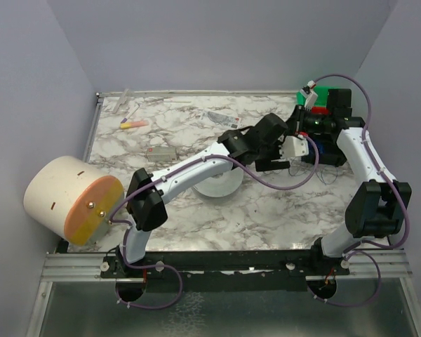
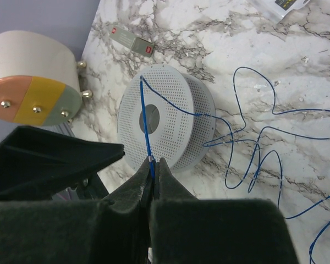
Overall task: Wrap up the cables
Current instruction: Adjust the cable at the center of the board.
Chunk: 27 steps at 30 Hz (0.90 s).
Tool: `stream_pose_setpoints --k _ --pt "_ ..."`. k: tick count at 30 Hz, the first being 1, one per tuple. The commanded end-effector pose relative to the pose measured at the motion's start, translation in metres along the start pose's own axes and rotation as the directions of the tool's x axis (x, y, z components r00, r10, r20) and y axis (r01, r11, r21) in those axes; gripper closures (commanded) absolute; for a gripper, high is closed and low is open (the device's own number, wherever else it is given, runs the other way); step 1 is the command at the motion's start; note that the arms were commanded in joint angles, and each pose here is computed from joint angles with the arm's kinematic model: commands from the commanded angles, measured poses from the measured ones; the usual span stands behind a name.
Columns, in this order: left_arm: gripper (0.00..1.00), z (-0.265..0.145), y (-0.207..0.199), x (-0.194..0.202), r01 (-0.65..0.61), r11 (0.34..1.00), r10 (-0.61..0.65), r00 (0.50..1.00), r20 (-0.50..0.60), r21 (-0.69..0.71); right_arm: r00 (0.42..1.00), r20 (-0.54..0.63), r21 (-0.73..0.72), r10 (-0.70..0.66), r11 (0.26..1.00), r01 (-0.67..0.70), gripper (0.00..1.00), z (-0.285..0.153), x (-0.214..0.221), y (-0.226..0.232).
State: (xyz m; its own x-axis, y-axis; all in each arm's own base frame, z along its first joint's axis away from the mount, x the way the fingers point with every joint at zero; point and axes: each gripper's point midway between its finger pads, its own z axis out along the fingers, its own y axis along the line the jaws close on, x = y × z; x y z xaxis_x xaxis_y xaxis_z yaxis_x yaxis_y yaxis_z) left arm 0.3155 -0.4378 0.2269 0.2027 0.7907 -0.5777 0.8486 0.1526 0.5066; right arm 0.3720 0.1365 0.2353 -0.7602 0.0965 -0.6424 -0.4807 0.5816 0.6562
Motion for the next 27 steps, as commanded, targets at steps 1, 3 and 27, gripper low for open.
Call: stream_pose_setpoints --k 1,3,27 --pt "0.14 -0.034 0.044 -0.02 0.038 0.999 -0.034 0.993 0.109 -0.038 1.0 0.004 -0.024 0.006 1.0 -0.006 1.0 -0.005 -0.006 0.007" --pt "0.13 -0.035 0.049 -0.019 0.043 0.999 -0.039 0.992 0.118 -0.028 1.0 0.007 -0.024 0.003 1.0 -0.003 1.0 -0.005 -0.006 0.007" --pt "0.3 0.019 0.019 -0.005 0.021 0.996 -0.028 0.997 0.075 0.092 1.0 0.018 -0.092 -0.005 0.996 0.007 1.0 -0.013 -0.008 0.028"
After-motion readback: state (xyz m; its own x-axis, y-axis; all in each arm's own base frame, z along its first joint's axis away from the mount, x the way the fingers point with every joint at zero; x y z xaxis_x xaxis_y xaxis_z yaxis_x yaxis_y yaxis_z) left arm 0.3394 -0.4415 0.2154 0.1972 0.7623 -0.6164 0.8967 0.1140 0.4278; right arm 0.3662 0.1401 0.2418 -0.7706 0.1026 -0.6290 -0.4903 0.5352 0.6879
